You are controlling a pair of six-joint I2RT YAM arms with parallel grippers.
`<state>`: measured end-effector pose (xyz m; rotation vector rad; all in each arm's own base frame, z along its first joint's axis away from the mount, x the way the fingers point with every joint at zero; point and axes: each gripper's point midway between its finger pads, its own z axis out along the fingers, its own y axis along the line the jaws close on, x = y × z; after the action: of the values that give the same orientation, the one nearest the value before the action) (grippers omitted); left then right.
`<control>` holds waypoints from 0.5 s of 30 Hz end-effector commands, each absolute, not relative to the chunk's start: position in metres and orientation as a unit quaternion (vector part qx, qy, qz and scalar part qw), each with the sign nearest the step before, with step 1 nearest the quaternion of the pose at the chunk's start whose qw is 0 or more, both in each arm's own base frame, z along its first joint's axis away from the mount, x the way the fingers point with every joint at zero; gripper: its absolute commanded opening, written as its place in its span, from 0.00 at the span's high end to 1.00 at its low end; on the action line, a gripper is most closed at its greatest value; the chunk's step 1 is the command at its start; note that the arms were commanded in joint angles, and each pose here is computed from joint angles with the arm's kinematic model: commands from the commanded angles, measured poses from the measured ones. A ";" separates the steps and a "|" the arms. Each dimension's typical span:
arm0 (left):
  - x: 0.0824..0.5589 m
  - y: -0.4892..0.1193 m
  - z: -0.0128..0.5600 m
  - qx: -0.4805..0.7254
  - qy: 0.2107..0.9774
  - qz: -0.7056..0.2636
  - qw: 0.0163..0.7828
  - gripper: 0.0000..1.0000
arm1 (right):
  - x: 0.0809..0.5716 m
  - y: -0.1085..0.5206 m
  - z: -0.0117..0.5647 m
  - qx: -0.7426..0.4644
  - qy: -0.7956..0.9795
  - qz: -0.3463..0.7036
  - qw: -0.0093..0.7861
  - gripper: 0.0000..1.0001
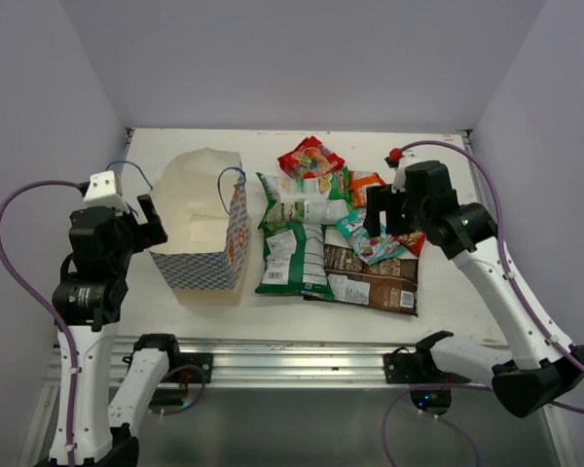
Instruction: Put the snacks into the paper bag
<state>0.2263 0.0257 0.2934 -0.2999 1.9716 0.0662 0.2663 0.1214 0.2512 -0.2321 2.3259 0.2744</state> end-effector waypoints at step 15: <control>0.253 0.032 0.272 -0.133 0.817 0.041 0.560 1.00 | 0.260 0.138 0.215 -0.108 0.913 0.143 0.366 0.18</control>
<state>0.2450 0.0314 0.2615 -0.3117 1.9874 0.1036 0.2638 0.1238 0.2243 -0.2468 2.3673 0.2781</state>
